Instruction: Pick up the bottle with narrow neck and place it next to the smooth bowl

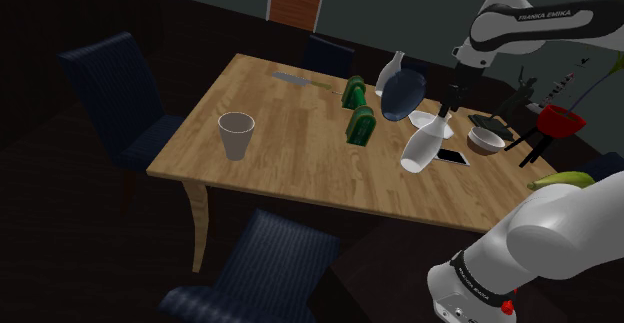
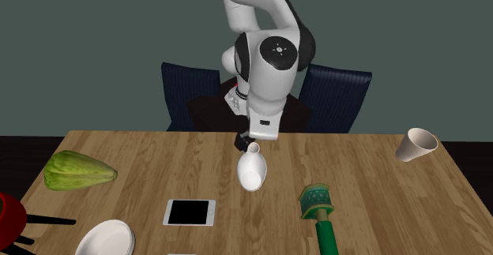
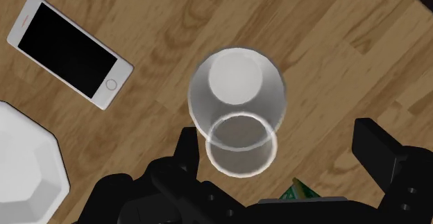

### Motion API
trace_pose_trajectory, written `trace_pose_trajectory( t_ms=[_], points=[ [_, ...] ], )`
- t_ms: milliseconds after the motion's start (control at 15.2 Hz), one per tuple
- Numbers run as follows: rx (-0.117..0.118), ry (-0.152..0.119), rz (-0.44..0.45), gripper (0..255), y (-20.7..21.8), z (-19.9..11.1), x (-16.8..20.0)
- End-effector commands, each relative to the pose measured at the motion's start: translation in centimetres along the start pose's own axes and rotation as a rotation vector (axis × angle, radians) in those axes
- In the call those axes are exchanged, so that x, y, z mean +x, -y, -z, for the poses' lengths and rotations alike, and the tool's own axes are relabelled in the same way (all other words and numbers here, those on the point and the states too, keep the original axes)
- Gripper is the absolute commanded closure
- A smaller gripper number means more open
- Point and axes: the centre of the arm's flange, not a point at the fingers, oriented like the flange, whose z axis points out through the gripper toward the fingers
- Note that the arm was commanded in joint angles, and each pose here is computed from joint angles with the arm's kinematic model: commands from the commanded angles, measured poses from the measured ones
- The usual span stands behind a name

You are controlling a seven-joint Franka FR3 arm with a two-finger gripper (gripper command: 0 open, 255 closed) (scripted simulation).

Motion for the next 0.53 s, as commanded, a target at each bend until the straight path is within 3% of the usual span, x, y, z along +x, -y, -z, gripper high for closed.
trace_pose_trajectory(
  t_ms=[0, 462],
  points=[
    [-0.001, -0.006, 0.015, 0, -1.8, -0.4, 0.7],
    [-0.001, -0.006, 0.015, 0, -1.8, -4.4, 0.7]
  ],
)
